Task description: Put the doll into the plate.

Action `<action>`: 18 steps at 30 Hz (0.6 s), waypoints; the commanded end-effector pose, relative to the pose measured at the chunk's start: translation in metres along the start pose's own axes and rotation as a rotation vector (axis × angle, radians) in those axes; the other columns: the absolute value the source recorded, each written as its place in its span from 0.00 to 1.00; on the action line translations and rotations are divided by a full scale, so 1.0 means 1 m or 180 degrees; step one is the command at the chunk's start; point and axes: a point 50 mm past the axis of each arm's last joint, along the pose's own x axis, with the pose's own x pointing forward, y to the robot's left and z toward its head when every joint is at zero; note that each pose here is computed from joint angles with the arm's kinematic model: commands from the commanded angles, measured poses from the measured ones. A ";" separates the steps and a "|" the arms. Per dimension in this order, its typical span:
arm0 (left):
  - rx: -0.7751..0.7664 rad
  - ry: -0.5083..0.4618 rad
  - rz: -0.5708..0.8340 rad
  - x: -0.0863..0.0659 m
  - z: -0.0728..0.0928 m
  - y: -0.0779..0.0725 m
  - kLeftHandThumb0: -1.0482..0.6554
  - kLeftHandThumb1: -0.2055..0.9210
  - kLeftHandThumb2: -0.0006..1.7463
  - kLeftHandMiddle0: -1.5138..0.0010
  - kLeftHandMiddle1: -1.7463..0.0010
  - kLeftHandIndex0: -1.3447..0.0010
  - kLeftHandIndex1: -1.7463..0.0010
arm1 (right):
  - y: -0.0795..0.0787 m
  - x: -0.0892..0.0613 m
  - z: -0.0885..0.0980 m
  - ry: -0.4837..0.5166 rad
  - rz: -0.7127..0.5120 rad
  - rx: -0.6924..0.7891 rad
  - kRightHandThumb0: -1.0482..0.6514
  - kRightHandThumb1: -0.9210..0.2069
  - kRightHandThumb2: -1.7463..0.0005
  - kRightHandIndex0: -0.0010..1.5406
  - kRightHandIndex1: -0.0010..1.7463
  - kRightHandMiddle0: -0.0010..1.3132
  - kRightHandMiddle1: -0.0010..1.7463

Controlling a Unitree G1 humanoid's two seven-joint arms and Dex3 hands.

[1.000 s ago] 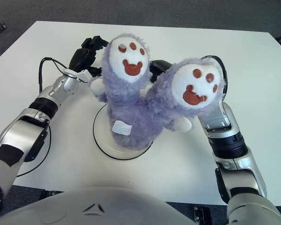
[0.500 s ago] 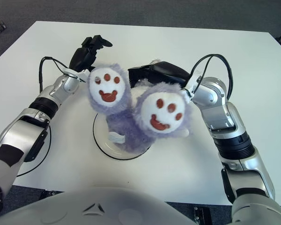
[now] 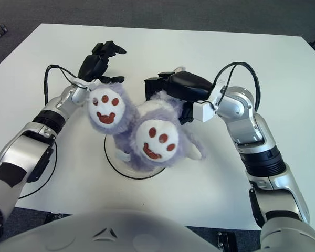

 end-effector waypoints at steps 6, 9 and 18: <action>-0.0006 0.0008 -0.0006 -0.003 0.000 -0.004 0.37 0.75 0.53 0.92 0.24 1.00 0.20 | -0.003 -0.001 -0.001 -0.0086 -0.0025 -0.0191 0.41 0.53 0.43 0.02 0.74 0.11 0.75; 0.0012 0.0003 -0.0011 -0.003 0.000 -0.005 0.36 0.75 0.53 0.92 0.24 1.00 0.20 | -0.003 -0.002 -0.001 -0.0101 -0.0018 -0.0216 0.39 0.56 0.41 0.01 0.68 0.08 0.73; 0.0010 0.0013 -0.0015 -0.003 0.001 -0.006 0.36 0.76 0.53 0.92 0.25 1.00 0.19 | -0.001 -0.004 -0.004 -0.0158 0.0028 -0.0351 0.34 0.51 0.45 0.01 0.56 0.04 0.68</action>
